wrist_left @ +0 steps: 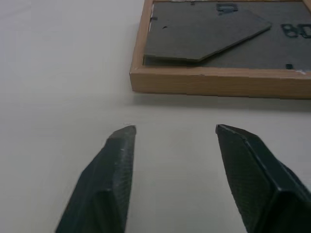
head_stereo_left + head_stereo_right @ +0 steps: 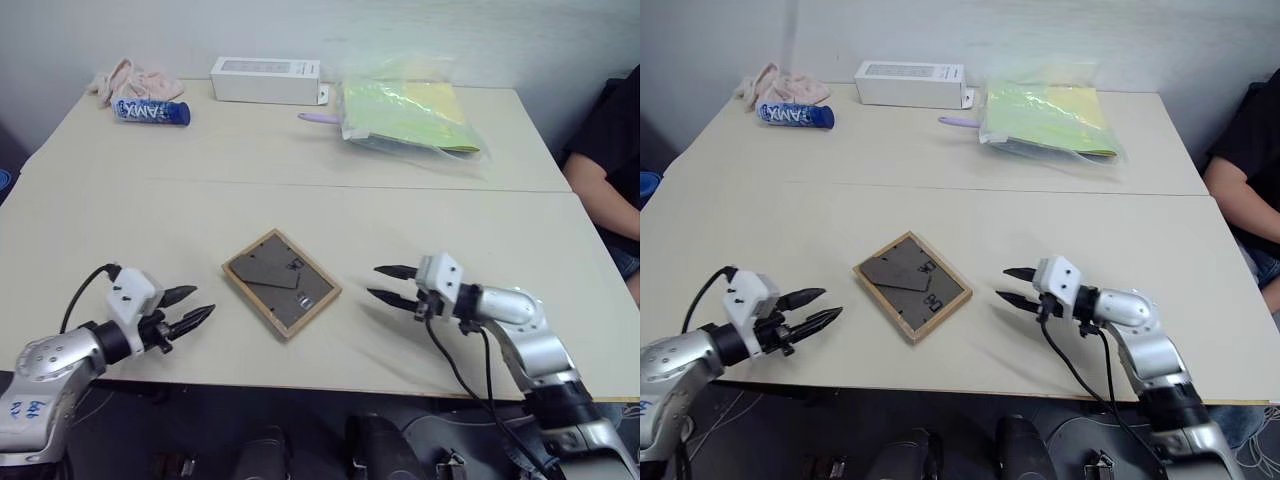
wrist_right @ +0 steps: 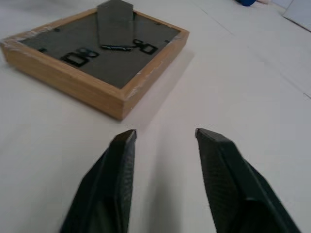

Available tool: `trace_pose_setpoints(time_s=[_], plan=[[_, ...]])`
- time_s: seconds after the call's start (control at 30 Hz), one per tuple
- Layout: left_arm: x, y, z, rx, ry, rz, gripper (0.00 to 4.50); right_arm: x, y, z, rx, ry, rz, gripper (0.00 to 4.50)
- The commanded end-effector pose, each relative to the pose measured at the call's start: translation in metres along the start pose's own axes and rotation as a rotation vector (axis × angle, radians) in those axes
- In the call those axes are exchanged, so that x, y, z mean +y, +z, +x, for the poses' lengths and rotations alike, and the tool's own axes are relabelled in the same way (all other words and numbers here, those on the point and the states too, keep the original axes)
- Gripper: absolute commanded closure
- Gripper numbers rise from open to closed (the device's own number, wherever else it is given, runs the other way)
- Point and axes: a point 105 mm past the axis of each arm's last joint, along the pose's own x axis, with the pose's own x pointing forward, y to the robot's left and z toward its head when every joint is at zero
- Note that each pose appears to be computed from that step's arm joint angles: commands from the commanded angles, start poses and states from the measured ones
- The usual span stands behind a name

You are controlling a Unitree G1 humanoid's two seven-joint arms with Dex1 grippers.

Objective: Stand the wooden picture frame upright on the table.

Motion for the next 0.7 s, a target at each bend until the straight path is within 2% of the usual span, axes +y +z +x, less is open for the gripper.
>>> trace_pose_setpoints(time_s=[0.03, 0.1, 0.13, 0.3, 0.7], plan=[[-0.010, 0.003, 0.017, 0.007, 0.002, -0.011, 3.01, -0.006, 0.004, 0.033, -0.016, -0.008, -0.055, 3.71], [-0.015, -0.001, 0.024, 0.019, -0.005, -0.055, 3.72, -0.007, 0.005, 0.047, -0.017, -0.010, -0.054, 4.46], [-0.017, -0.002, 0.027, 0.022, -0.011, -0.056, 3.96, -0.007, 0.005, 0.050, -0.019, -0.010, -0.049, 4.50], [-0.022, 0.002, 0.046, 0.021, -0.026, -0.057, 3.96, 0.012, 0.014, 0.055, -0.065, 0.085, -0.044, 4.50], [-0.021, 0.015, 0.076, -0.015, -0.087, -0.035, 3.96, 0.057, 0.018, 0.029, -0.039, 0.173, 0.006, 4.50]])
